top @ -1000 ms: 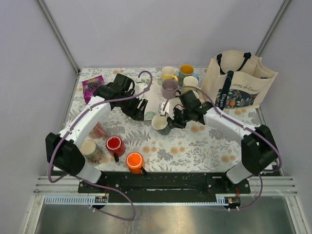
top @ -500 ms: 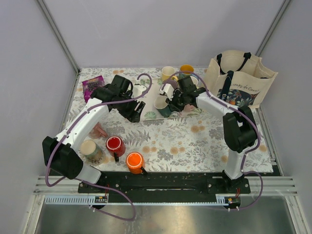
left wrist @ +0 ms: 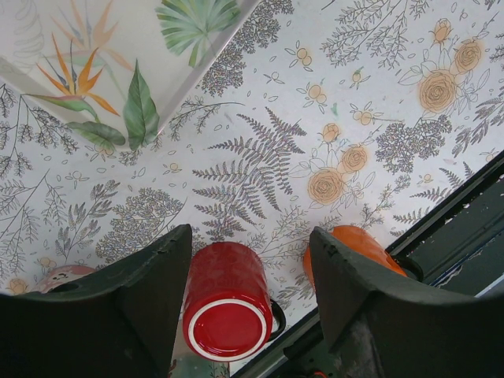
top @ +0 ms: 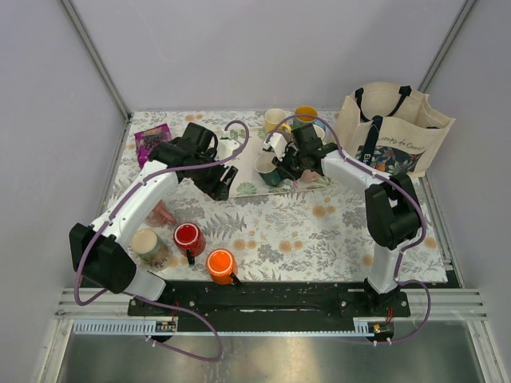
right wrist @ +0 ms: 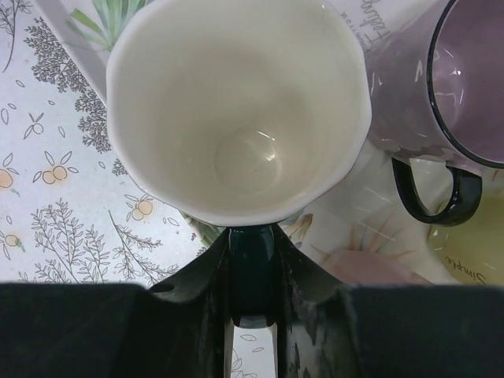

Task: Turn the mug right side up
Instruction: Place the cup on the tray.

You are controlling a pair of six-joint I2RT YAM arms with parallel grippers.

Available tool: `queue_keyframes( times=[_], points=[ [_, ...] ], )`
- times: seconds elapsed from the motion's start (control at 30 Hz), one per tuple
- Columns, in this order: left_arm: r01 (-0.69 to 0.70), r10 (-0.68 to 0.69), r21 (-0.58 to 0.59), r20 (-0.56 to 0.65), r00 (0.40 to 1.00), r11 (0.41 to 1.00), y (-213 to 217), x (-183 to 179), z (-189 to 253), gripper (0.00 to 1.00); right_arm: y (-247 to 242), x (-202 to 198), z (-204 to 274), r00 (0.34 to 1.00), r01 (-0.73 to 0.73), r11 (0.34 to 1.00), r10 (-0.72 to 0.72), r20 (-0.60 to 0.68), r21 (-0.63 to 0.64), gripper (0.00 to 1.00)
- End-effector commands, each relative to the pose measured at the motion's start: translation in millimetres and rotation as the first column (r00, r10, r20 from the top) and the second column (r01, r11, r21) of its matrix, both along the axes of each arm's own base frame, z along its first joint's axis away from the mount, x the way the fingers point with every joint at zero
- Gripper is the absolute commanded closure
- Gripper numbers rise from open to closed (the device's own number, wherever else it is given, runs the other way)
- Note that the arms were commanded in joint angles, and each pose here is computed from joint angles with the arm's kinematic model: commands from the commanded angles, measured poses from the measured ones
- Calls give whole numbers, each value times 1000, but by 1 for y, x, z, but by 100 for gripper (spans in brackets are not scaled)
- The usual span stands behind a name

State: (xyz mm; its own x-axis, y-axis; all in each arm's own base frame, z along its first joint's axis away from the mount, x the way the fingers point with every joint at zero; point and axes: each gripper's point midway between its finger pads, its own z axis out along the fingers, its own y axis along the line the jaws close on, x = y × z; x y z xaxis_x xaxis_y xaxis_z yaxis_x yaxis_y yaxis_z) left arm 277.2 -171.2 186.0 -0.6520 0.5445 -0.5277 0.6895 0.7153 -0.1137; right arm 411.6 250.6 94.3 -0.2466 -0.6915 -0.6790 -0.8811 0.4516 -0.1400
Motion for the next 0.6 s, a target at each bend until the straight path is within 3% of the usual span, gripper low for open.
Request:
queue_keyframes(
  times=[0.0, 0.3, 0.57],
  points=[
    [-1, 2, -21, 38, 999, 1000, -2, 6, 9, 35, 6, 23, 32, 994, 45, 997, -51, 96, 61, 70],
    [-6, 7, -33, 30, 1000, 999, -5, 7, 7, 35, 4, 19, 48, 992, 72, 993, -81, 101, 91, 44],
    [-18, 19, -55, 23, 1000, 998, -8, 10, 7, 34, -5, -3, 70, 991, 69, 991, -82, 110, 113, 38]
  ],
)
